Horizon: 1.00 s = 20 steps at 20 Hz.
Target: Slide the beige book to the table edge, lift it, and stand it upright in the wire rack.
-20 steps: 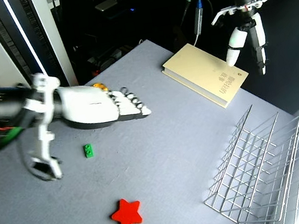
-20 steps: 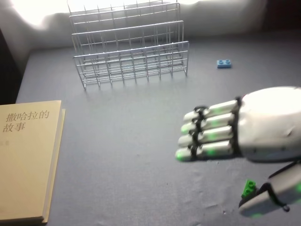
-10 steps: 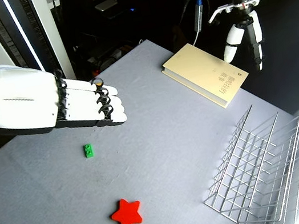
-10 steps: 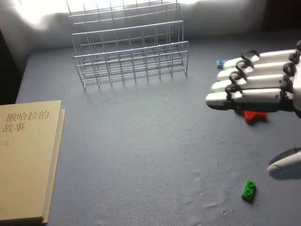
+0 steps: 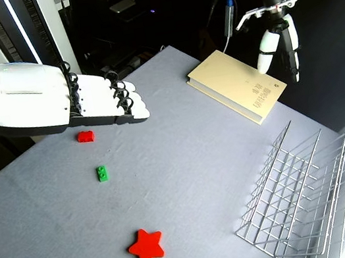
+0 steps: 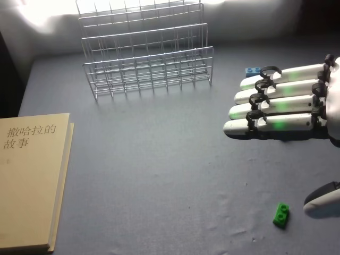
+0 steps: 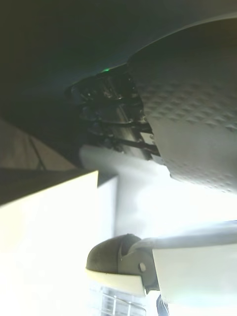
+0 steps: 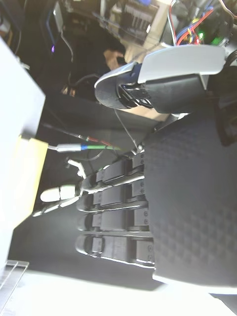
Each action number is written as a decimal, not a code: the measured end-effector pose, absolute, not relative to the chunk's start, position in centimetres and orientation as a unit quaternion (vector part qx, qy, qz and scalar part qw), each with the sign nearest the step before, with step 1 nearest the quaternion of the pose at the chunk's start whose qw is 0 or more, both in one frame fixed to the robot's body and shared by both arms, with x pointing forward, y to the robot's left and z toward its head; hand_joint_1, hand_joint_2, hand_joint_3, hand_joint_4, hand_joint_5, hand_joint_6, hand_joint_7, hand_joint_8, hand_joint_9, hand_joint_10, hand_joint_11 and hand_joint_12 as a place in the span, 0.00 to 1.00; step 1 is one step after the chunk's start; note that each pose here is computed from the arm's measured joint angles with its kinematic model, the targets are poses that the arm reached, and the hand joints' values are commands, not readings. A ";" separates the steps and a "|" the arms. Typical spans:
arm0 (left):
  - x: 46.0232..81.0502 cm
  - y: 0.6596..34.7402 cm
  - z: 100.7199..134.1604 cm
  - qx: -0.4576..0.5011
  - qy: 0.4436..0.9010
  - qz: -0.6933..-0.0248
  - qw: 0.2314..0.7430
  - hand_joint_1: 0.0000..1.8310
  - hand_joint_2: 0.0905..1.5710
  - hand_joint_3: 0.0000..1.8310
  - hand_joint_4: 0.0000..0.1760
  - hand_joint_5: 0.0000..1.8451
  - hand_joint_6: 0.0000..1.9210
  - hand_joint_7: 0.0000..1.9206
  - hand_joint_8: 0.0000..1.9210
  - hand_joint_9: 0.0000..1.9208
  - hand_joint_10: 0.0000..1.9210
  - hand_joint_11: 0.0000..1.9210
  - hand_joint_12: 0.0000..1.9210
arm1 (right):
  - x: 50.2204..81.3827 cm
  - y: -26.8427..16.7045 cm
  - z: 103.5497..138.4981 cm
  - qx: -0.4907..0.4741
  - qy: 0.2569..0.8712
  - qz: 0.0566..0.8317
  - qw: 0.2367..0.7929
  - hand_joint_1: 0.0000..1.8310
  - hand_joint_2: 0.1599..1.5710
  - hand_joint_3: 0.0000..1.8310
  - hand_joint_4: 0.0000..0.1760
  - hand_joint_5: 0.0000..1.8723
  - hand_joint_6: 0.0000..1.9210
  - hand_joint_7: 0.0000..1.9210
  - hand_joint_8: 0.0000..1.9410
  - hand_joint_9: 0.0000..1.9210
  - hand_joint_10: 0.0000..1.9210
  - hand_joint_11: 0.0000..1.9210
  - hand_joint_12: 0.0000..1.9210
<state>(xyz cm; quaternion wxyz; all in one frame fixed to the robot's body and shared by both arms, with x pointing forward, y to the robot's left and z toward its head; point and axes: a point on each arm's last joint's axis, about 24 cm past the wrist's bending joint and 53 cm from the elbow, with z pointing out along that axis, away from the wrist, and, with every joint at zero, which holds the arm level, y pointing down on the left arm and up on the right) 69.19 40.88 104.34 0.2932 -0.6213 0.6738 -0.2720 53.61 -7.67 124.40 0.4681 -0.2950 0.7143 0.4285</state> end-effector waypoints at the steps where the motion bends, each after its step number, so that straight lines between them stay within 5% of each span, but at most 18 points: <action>1: 69.2 40.8 104.4 -0.621 0.673 -0.274 0.294 0.48 0.64 0.00 0.00 0.00 0.00 0.00 0.00 0.00 0.00 0.01 0.01 | 53.5 -7.6 124.5 -0.292 0.714 0.433 0.466 0.00 0.71 0.00 0.00 0.00 0.00 0.00 0.00 0.00 0.00 0.00 0.00; 20: 69.0 39.1 102.1 -0.638 0.660 -0.286 0.275 0.49 0.65 0.00 0.00 0.00 0.00 0.00 0.00 0.00 0.00 0.00 0.00 | 53.3 -7.4 124.7 -0.293 0.711 0.439 0.465 0.00 0.71 0.00 0.00 0.00 0.00 0.00 0.00 0.00 0.00 0.00 0.00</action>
